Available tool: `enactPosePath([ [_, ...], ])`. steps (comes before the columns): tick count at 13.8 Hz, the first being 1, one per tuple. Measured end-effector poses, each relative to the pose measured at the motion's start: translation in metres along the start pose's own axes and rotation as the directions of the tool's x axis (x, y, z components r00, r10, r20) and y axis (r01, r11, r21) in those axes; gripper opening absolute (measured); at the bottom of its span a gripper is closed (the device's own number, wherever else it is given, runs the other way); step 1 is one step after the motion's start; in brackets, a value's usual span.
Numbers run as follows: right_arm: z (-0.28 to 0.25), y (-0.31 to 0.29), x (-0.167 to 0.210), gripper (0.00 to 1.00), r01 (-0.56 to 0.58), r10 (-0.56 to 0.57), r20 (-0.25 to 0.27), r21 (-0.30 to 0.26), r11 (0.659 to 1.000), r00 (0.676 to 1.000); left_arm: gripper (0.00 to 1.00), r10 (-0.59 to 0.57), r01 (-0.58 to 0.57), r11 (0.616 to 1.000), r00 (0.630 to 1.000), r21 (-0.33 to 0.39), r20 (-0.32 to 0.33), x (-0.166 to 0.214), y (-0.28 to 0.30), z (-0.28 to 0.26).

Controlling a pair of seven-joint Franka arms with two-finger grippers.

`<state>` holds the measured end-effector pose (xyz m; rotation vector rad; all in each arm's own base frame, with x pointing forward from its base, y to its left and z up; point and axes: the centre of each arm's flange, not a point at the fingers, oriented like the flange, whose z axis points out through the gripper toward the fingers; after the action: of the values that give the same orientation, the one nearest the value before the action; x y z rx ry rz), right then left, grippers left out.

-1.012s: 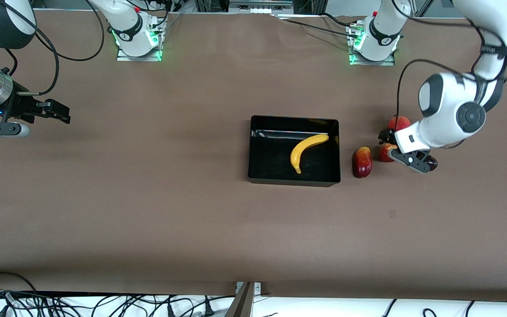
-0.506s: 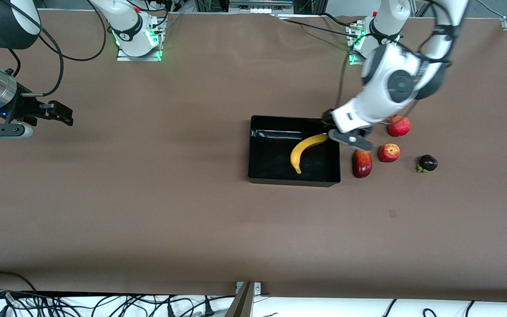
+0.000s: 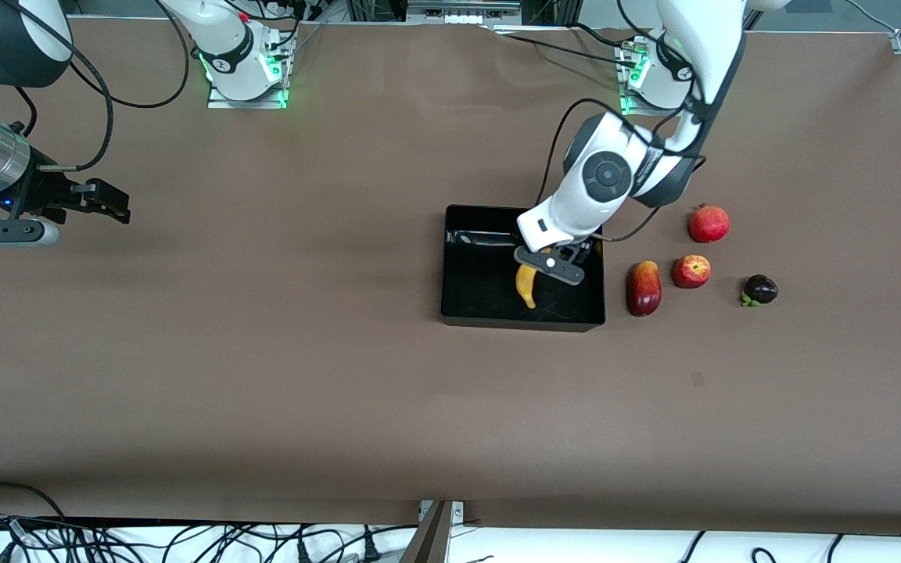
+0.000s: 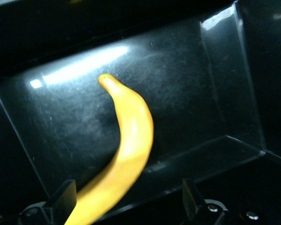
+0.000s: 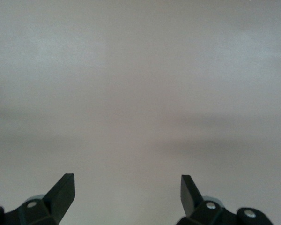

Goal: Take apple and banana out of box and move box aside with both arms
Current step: 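Move the left gripper back over the yellow banana in the box, then lower the left gripper and grasp the yellow banana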

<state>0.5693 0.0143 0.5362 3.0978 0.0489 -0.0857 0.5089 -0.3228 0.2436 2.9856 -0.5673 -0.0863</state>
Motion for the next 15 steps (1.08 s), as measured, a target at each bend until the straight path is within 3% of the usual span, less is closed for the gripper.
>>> enactPosePath([
  [3, 0.0, 0.0, 0.0, 1.0, 0.0, 0.0, 0.0, 0.0, 1.0, 1.0, 1.0, 0.045, -0.045, 0.998, 0.999, 0.051, 0.006, 0.002, -0.005, 0.013],
  [13, 0.0, -0.008, 0.0, 1.0, 0.0, 0.0, 0.0, 0.0, 1.0, 1.0, 1.0, 0.041, -0.043, 0.997, 0.999, 0.063, 0.031, -0.004, -0.013, 0.065],
  [15, 0.0, -0.01, 0.0, 1.0, -0.004, 0.004, 0.001, -0.001, 1.0, 1.0, 0.93, 0.041, -0.043, 0.997, 0.999, 0.064, 0.035, -0.005, -0.014, 0.067],
])
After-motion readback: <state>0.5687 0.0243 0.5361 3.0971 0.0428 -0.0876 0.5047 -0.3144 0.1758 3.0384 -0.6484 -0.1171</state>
